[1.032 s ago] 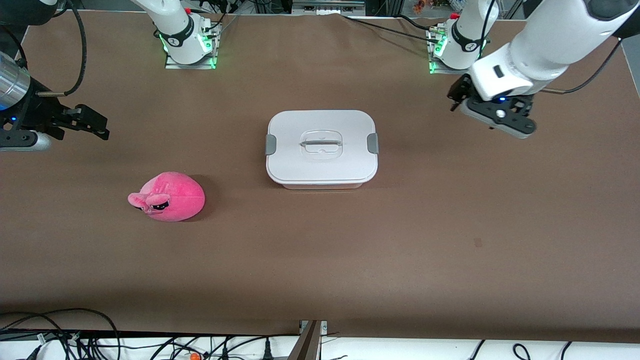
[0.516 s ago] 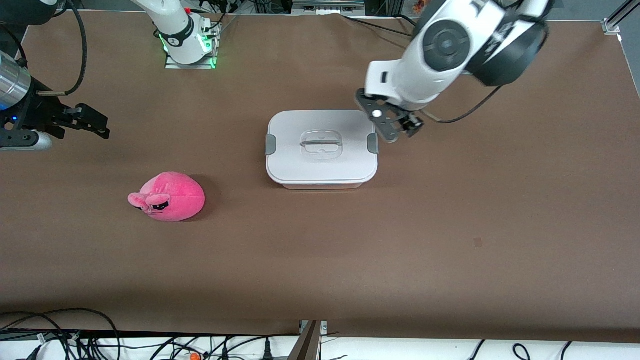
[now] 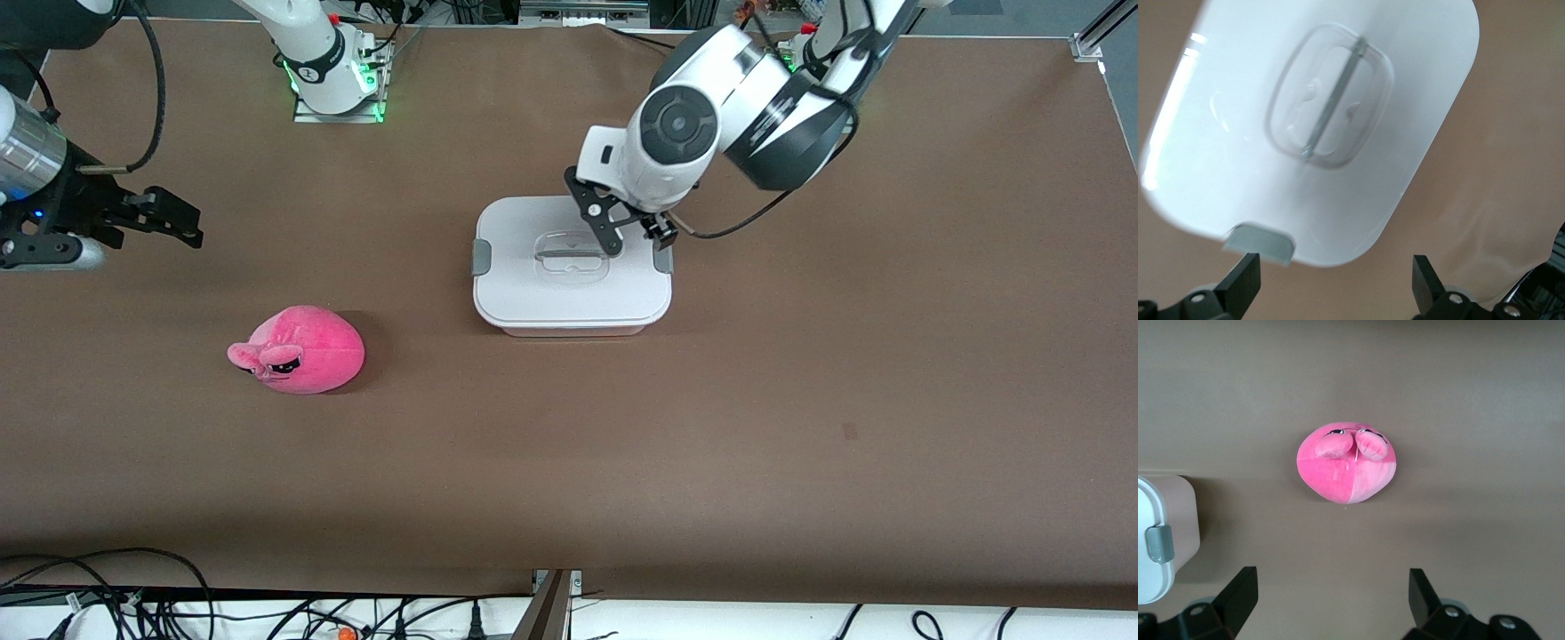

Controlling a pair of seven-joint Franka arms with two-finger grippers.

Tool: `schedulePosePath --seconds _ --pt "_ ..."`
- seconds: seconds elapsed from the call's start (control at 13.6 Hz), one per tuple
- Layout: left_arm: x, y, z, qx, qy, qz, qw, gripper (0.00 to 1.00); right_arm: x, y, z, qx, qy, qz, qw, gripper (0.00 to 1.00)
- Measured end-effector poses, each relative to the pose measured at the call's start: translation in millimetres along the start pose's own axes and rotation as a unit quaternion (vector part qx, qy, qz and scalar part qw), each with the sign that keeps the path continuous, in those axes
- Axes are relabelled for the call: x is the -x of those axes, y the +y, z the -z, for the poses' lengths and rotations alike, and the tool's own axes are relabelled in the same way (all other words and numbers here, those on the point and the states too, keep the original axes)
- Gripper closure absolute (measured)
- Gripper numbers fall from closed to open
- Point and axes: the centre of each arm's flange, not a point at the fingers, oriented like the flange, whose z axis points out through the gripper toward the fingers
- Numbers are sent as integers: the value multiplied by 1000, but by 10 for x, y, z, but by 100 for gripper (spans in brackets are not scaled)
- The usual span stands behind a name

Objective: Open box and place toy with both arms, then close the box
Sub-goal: 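Move the left gripper over the box lid and grasp its handle, then hold the lid handle with the left gripper while the right gripper grasps the plush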

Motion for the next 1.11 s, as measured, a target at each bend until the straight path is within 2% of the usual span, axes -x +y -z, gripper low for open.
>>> schedulePosePath --seconds 0.07,0.22,0.37,0.44,0.66,0.81,1.11 --pt "-176 100 -214 -9 1 -16 1000 0 -59 -52 -110 2 -7 3 1000 0" --pt "-503 349 -550 -56 8 -58 997 0 -146 -76 -233 -2 -8 3 1000 0" --pt "-751 676 -619 -115 1 -104 988 0 -186 29 -232 -15 0 -9 1000 0" --pt "-835 850 -599 -133 2 -118 984 0 -209 102 -213 -19 9 -16 1000 0" --pt "-911 985 -618 -160 1 -102 982 0 -261 252 -283 -19 8 -29 999 0" --pt "-915 849 -647 -176 -5 -93 980 0 -348 242 -520 -17 -11 -22 1000 0" --pt "-878 592 -615 -180 -7 -77 981 0 -598 146 -1275 -17 -52 14 998 0"
